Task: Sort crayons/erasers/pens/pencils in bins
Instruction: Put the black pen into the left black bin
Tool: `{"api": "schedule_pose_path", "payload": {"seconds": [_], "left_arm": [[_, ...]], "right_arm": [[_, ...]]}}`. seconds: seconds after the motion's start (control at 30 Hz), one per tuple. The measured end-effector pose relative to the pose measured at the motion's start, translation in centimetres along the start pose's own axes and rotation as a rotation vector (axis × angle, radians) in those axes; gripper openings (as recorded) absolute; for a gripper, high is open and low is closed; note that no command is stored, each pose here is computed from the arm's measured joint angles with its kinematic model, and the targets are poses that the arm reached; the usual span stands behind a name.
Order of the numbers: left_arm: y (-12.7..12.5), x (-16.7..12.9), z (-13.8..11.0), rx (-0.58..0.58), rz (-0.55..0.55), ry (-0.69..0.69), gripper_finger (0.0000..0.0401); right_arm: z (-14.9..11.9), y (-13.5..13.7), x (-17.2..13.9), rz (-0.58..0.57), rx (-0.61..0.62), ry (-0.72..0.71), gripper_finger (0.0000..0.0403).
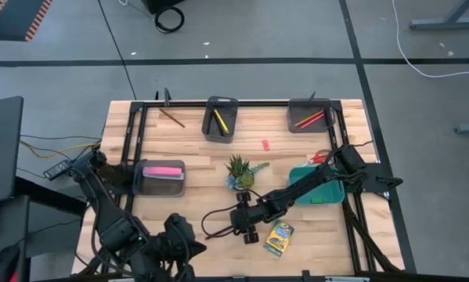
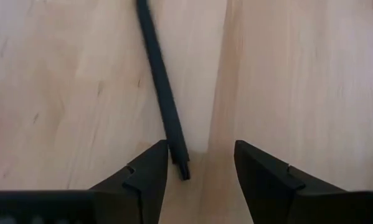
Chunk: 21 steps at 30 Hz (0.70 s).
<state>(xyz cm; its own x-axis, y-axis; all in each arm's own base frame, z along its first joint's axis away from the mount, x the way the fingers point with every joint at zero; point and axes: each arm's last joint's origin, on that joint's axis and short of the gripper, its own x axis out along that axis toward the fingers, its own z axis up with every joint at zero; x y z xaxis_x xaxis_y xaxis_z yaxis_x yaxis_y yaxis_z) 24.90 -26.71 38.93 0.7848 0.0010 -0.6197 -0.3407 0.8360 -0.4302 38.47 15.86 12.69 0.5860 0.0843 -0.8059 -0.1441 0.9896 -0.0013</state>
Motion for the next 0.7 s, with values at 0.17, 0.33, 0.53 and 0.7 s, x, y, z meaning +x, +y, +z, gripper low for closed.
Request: {"api": "schedule_pose_path", "payload": {"seconds": [0.17, 0.33, 0.53, 0.7], "left_arm": [[0.0, 0.05, 0.07, -0.01, -0.001, -0.002, 0.0021], [-0.02, 0.05, 0.08, -0.017, -0.003, -0.002, 0.0009], [-0.02, 0.05, 0.08, -0.016, -0.002, -0.003, 0.0016], [-0.02, 0.05, 0.08, -0.037, -0.003, -0.002, 0.0025]], "right_arm": [[0.14, 0.03, 0.01, 0.003, 0.003, -0.015, 0.019], [0.19, 0.04, 0.0, 0.003, -0.016, -0.02, 0.019], [-0.33, -0.01, 0.36, 0.013, -0.037, -0.059, 0.019], [-0.7, -0.02, 0.46, 0.024, -0.01, -0.048, 0.0189]]}}
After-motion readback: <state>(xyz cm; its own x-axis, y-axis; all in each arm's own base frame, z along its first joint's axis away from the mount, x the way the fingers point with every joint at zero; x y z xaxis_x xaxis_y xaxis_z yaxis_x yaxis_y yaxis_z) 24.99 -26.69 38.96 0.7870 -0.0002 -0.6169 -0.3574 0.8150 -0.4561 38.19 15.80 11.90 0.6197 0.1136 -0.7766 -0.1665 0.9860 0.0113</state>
